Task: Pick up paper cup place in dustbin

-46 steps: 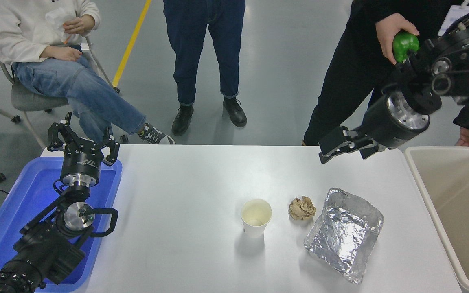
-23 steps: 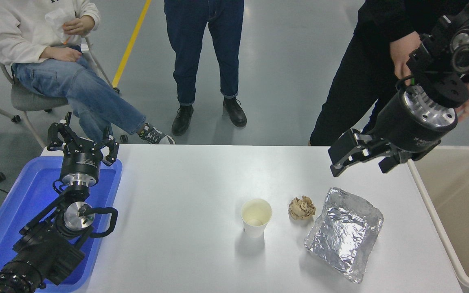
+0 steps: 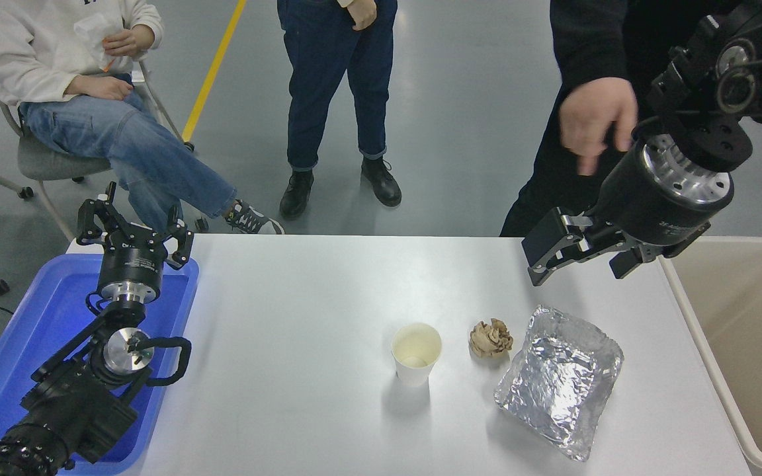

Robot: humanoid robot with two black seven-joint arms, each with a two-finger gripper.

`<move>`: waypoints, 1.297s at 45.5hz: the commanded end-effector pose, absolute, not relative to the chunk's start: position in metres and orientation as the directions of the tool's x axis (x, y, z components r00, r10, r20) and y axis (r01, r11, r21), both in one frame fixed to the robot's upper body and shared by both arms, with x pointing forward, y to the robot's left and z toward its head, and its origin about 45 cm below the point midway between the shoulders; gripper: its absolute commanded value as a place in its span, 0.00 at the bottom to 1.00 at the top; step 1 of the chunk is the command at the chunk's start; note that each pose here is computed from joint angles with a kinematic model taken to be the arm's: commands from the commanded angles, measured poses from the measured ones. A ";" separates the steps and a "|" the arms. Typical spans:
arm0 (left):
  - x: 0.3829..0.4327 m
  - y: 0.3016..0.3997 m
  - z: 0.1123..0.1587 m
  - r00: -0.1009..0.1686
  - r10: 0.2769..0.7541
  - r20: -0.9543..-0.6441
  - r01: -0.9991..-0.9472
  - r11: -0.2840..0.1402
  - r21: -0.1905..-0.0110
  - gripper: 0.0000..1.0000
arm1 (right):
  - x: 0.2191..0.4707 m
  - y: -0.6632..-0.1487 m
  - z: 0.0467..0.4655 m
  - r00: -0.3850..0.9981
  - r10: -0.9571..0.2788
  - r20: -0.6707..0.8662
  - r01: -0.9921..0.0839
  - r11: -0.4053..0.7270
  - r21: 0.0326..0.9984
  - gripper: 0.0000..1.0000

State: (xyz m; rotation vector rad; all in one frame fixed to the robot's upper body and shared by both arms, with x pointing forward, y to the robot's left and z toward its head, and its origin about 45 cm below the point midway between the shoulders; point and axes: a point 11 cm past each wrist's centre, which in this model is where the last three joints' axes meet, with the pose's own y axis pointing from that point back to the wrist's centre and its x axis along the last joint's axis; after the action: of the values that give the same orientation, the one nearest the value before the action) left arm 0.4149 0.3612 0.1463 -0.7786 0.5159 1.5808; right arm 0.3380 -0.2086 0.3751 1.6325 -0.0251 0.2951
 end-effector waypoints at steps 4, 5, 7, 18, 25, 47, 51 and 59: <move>0.4149 0.3612 0.1463 -0.035 0.680 -0.732 -0.981 -0.163 -0.104 0.99 | 0.369 -0.172 0.308 0.935 0.188 0.302 -0.265 -0.199 0.943 1.00; 0.4149 0.3614 0.1464 -0.035 0.680 -0.732 -0.981 -0.164 -0.105 0.99 | 0.368 -0.167 0.303 0.936 0.195 0.294 -0.254 -0.207 0.945 1.00; 0.4149 0.3612 0.1463 -0.035 0.680 -0.732 -0.981 -0.163 -0.104 0.99 | 0.369 -0.158 0.294 0.936 0.203 0.287 -0.242 -0.222 0.945 1.00; 0.4154 0.3608 0.1468 -0.034 0.681 -0.731 -0.981 -0.161 -0.105 0.99 | 0.371 -0.122 0.241 0.945 0.211 0.251 -0.184 -0.289 0.939 1.00; 0.4154 0.3601 0.1465 -0.033 0.680 -0.732 -0.982 -0.160 -0.104 0.99 | 0.370 -0.112 0.215 0.952 0.194 0.235 -0.166 -0.316 0.934 1.00; 0.4154 0.3597 0.1464 -0.032 0.682 -0.731 -0.982 -0.158 -0.104 0.99 | 0.366 -0.117 0.160 0.961 0.164 0.224 -0.160 -0.333 0.929 1.00; 0.4154 0.3597 0.1464 -0.032 0.682 -0.731 -0.982 -0.158 -0.104 0.99 | 0.368 -0.121 0.151 0.957 0.168 0.238 -0.175 -0.324 0.930 1.00; 0.4154 0.3597 0.1464 -0.032 0.682 -0.731 -0.982 -0.158 -0.104 0.99 | 0.363 -0.129 0.133 0.964 0.144 0.226 -0.171 -0.319 0.932 1.00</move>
State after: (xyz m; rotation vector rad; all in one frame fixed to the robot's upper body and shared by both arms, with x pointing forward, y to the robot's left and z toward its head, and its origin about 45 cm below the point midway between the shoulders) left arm 0.4154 0.3598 0.1464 -0.7757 0.5159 1.5774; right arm 0.3691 -0.1207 0.1588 1.8719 -0.0103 0.3369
